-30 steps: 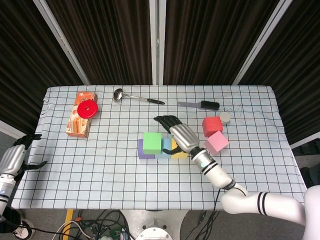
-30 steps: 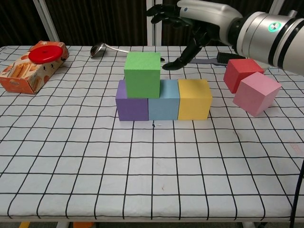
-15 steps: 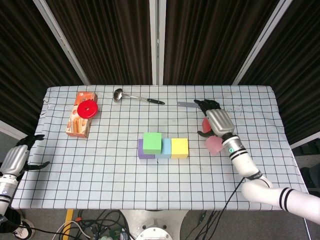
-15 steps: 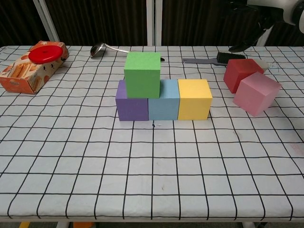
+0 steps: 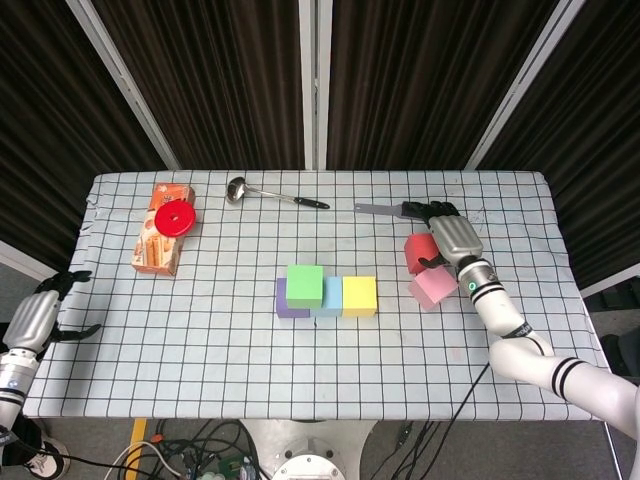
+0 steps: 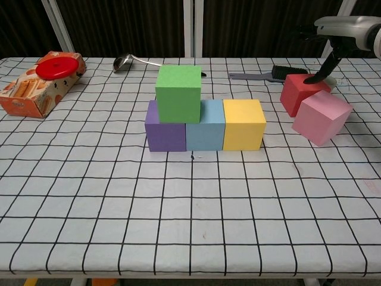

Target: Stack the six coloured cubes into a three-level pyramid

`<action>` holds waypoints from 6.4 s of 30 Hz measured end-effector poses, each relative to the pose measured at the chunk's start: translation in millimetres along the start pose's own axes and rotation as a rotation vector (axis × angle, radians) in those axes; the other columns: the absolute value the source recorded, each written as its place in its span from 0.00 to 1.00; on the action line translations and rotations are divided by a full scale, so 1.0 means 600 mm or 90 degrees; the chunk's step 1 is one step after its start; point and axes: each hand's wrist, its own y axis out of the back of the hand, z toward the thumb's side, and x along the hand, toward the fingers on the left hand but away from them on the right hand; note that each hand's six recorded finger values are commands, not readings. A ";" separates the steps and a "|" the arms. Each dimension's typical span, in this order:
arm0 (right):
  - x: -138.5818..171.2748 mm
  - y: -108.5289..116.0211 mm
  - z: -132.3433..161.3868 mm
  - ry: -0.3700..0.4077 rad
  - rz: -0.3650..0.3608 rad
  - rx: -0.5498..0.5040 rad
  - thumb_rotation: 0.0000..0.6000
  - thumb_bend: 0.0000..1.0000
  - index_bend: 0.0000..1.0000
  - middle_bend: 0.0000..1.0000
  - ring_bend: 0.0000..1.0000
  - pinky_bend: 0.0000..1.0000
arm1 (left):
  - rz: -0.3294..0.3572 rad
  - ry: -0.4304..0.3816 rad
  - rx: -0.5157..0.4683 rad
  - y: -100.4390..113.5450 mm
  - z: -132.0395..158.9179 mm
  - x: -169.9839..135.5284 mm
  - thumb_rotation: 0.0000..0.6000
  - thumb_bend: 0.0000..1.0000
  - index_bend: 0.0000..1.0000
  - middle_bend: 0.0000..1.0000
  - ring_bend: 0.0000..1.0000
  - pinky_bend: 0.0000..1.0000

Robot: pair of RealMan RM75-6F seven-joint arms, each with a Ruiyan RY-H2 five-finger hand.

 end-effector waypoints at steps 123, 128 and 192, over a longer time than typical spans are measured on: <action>0.081 -0.077 0.143 0.260 0.000 -0.593 1.00 0.21 0.00 0.48 0.00 0.00 | 0.037 -0.016 -0.007 0.017 0.015 0.011 1.00 0.13 0.17 0.22 0.09 0.11; 0.079 -0.083 0.150 0.261 0.006 -0.593 1.00 0.21 0.00 0.48 0.00 0.00 | 0.036 -0.015 -0.008 0.017 0.013 0.011 1.00 0.13 0.17 0.22 0.09 0.11; 0.122 0.030 0.105 0.254 0.061 -0.281 1.00 0.12 0.00 0.14 0.00 0.00 | 0.019 -0.031 -0.015 0.019 0.040 0.016 1.00 0.13 0.17 0.22 0.08 0.11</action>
